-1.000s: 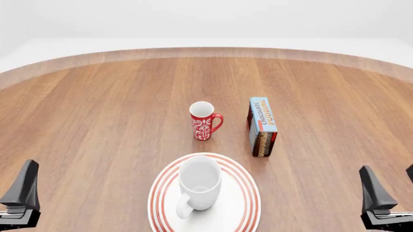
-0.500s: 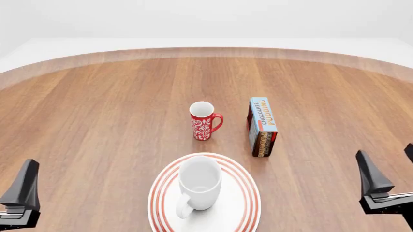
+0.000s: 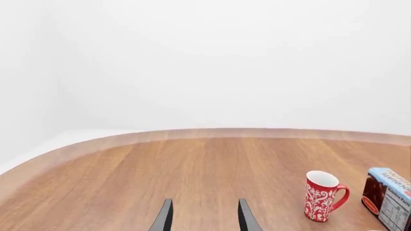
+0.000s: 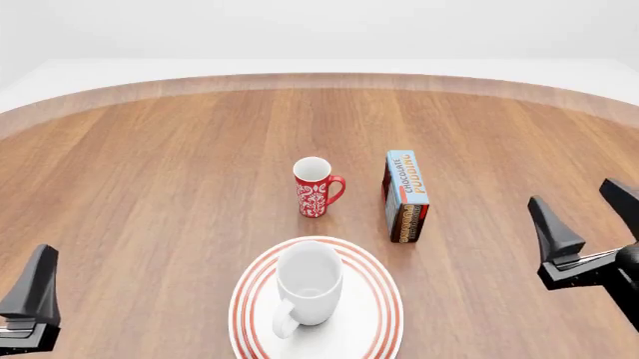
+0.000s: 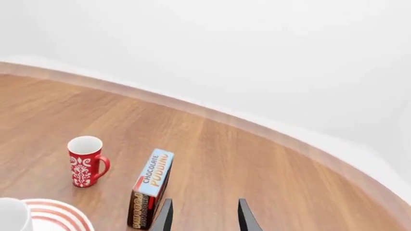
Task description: Pick up the white mug and put it on the plate, and put the chocolate pudding to the right of the plate.
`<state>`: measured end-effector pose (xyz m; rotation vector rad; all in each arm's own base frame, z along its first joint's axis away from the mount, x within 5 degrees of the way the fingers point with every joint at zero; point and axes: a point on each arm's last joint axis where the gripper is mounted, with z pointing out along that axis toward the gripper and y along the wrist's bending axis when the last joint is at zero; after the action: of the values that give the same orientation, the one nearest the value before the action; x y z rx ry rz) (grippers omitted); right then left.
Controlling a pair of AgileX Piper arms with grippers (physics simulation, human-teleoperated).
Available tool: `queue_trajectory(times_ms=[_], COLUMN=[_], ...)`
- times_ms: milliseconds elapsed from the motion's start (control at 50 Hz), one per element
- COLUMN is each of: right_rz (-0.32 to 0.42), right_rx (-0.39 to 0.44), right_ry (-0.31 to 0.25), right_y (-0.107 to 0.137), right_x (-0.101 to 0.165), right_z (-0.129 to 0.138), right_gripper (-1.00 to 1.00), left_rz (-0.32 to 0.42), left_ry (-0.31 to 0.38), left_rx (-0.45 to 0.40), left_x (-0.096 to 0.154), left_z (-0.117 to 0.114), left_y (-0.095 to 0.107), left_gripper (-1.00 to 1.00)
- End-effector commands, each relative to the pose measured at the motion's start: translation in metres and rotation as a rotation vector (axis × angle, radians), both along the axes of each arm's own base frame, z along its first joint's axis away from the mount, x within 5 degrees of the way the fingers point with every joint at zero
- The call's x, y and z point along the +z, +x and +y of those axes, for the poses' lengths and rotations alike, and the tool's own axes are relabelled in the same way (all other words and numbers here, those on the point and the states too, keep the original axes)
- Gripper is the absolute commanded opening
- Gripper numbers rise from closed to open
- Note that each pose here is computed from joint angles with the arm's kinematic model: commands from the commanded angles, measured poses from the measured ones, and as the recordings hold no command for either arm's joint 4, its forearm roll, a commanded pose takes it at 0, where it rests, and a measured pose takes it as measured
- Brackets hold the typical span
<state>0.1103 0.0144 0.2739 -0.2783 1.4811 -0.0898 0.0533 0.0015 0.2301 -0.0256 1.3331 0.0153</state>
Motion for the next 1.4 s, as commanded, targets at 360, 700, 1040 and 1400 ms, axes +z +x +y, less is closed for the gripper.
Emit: queue_trajectory(times_ms=[360, 700, 1040, 1400], right_rz=[0.034, 0.115, 0.17, 0.231], right_rx=[0.086, 0.098, 0.114, 0.123], right_ry=[-0.051, -0.045, -0.01, 0.028], right_y=[0.05, 0.086, 0.107, 0.139], right_x=[0.023, 0.032, 0.044, 0.05], right_z=[0.021, 0.031, 0.04, 0.051], right_gripper=[1.0, 1.0, 1.0, 1.0], left_rz=[-0.004, -0.002, -0.003, -0.004], left_ry=[-0.015, -0.018, -0.02, -0.025], left_rx=[0.004, 0.003, 0.001, 0.008], left_x=[0.0, 0.0, 0.0, 0.0], left_z=[0.0, 0.0, 0.0, 0.001], left_y=[0.0, 0.0, 0.0, 0.0], left_gripper=[1.0, 1.0, 1.0, 1.0])
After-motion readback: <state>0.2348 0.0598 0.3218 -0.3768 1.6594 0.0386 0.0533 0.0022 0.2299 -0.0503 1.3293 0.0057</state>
